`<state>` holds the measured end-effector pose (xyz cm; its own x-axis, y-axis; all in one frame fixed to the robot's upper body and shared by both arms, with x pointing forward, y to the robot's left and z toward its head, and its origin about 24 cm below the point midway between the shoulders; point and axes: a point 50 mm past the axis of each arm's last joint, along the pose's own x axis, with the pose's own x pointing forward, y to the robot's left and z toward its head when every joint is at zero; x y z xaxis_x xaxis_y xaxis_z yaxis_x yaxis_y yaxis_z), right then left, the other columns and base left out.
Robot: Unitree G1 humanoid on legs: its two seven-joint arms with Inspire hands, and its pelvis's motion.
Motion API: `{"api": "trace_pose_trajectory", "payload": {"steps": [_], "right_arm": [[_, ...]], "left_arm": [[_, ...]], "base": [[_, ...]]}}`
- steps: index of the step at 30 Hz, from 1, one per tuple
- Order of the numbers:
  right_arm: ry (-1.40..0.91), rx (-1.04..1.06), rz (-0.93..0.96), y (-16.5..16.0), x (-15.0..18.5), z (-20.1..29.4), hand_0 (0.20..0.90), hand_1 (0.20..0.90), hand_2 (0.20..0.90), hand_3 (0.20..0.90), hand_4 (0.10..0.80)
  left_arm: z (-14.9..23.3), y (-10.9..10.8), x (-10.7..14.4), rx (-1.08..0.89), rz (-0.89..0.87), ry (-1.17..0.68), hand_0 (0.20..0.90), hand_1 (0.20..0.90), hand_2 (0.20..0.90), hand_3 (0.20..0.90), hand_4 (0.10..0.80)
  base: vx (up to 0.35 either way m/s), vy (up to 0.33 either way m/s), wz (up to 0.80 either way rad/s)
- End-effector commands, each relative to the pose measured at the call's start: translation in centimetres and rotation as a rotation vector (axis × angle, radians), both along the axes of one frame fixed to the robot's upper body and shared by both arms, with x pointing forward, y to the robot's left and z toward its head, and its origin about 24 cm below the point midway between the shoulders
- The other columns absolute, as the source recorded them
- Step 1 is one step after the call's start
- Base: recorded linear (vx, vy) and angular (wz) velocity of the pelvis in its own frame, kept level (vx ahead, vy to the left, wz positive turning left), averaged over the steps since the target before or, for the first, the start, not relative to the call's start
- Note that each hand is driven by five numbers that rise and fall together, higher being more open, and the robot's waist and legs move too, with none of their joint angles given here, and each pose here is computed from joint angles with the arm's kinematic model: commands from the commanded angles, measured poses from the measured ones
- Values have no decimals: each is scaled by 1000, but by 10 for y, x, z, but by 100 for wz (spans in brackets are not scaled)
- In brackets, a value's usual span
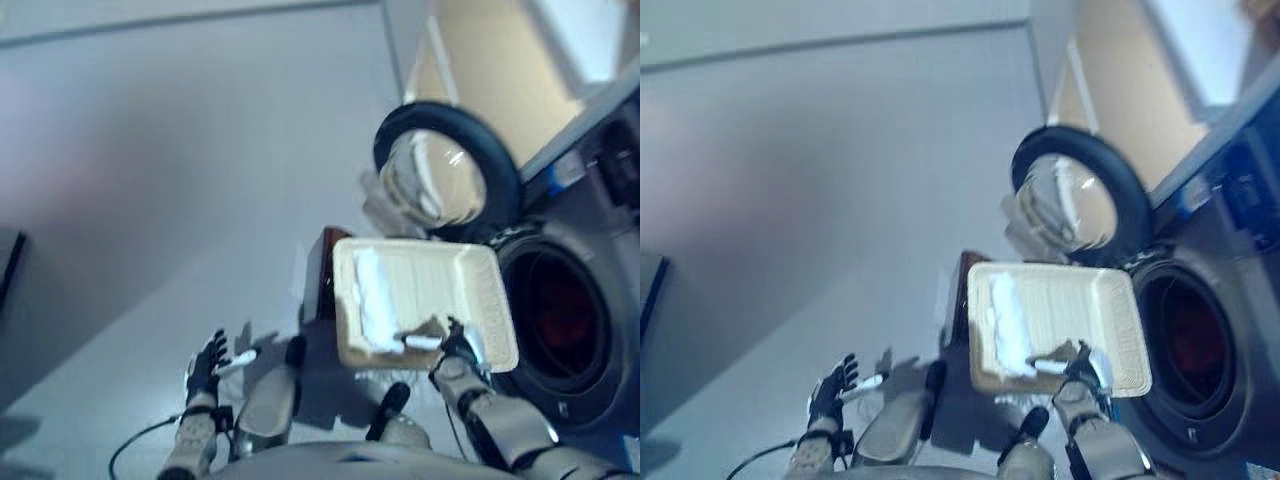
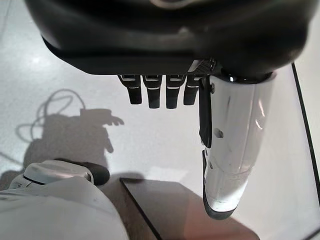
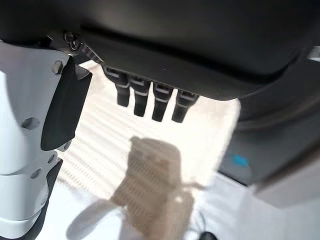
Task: Pick up the clothes and place them into the washing machine
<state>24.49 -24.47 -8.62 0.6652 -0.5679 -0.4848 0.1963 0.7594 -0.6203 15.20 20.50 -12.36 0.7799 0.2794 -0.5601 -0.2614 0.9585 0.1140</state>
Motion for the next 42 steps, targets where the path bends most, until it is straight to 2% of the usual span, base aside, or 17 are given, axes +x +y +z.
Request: {"api": "trace_pose_trajectory", "payload": {"steps": [1, 6, 14, 24, 25, 26, 27, 33, 38, 42], "right_arm": [[-184, -52, -63, -10, 31, 33, 900, 900, 900, 900, 800], [-263, -53, -69, -6, 53, 53, 900, 900, 900, 900, 800], [-344, -92, -74, -1, 83, 85, 900, 900, 900, 900, 800], [-315, -247, -204, -45, 83, 113, 900, 900, 900, 900, 800], [-310, -259, -213, -49, 82, 114, 650, 650, 650, 650, 622], [-297, -271, -215, -52, 80, 113, 469, 469, 469, 469, 492], [-289, -277, -221, -55, 78, 113, 200, 200, 200, 200, 300], [-219, -311, -273, -73, 63, 106, 200, 200, 200, 200, 300], [-123, -357, -341, -103, 32, 93, 200, 200, 200, 200, 300], [-59, -382, -373, -120, 12, 86, 200, 200, 200, 200, 300]], "left_arm": [[36, 8, 35, 17, 17, -258, 900, 900, 900, 900, 800], [52, 9, 52, 15, 32, -347, 900, 900, 900, 900, 800], [63, 19, 60, 48, 86, -398, 900, 900, 900, 900, 800], [102, -8, 88, 30, 16, -603, 900, 900, 900, 900, 800], [102, -10, 88, 34, 9, -602, 900, 900, 900, 900, 800], [101, -13, 88, 29, 4, -600, 900, 900, 900, 900, 800], [98, -13, 86, 29, 11, -584, 900, 900, 900, 900, 800], [89, -23, 79, 25, -29, -538, 900, 900, 900, 900, 800], [88, -36, 75, -4, -92, -537, 900, 900, 900, 900, 800], [84, -39, 69, -9, -117, -516, 900, 900, 900, 900, 800]], "base": [[-60, 50, 6], [-40, 60, 12], [-44, 42, 7], [-28, 25, 35], [11, 64, 41], [22, 67, 46], [29, 69, 31], [41, 39, 10], [33, 31, 5], [22, 27, 4]]}}
